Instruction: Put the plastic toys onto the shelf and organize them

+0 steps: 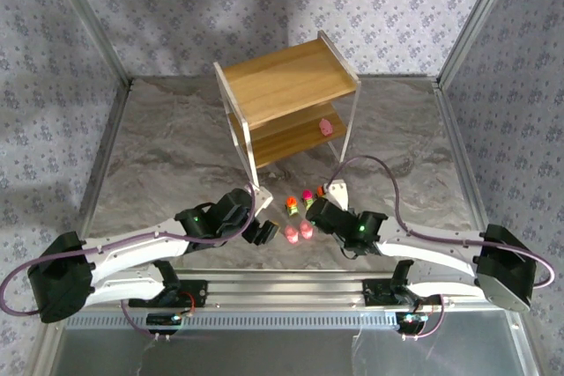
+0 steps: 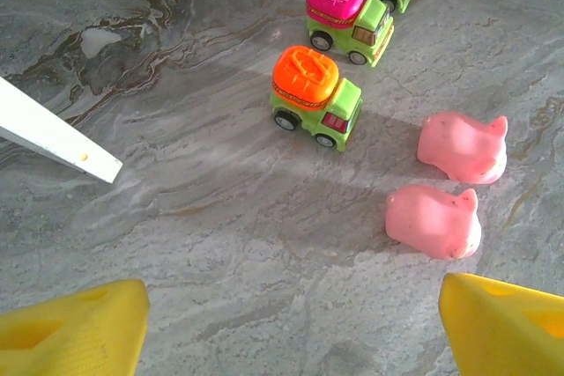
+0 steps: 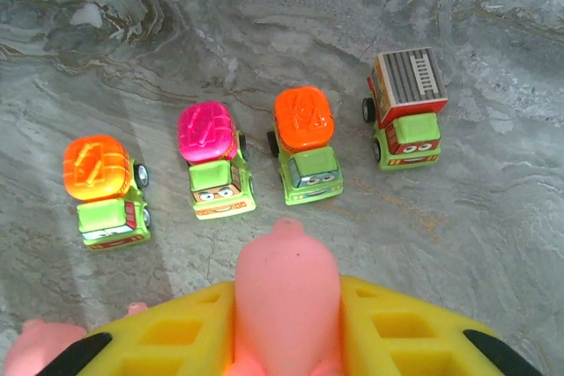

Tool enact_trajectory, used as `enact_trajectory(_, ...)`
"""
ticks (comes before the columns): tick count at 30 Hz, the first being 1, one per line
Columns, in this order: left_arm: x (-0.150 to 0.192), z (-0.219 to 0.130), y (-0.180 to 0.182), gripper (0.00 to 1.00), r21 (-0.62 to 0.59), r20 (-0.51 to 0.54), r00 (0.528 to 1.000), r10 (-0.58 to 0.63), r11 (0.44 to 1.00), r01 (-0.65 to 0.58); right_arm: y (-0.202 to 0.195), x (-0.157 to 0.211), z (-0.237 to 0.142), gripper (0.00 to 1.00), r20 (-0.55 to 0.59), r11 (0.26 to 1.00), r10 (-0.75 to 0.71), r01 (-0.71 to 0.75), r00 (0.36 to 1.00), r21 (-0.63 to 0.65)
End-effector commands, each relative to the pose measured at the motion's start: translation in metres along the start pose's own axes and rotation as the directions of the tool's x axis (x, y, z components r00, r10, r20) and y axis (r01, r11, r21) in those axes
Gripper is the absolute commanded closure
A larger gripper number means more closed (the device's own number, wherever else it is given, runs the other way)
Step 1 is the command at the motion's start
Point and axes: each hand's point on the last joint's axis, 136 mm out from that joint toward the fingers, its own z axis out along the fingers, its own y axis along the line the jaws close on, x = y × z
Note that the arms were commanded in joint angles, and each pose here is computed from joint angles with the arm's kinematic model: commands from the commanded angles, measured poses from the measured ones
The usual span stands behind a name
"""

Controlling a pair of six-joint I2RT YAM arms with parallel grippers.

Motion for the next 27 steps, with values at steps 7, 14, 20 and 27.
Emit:
enact_trajectory(7,-0.014,-0.01,-0.001,0.14,-0.009,0.046,0.999,0.018,1.0,-0.017,-0.001,-0.039,-0.011,0.69,0.054,0.999,-0.042,0.042,0.998,0.002)
enact_trajectory(14,-0.014,-0.01,-0.001,0.14,-0.008,0.046,0.999,0.016,1.0,-0.016,0.001,-0.072,-0.016,0.69,0.104,0.999,-0.049,0.051,0.993,-0.017)
enact_trajectory(20,-0.014,-0.007,-0.001,0.14,-0.009,0.04,0.999,0.019,1.0,-0.018,0.003,-0.098,-0.015,0.69,0.139,0.998,-0.04,0.046,0.989,-0.037)
enact_trajectory(27,-0.014,-0.007,-0.001,0.14,-0.009,0.039,0.999,0.018,1.0,-0.017,0.005,-0.123,-0.012,0.69,0.169,0.998,-0.033,0.042,0.985,-0.051)
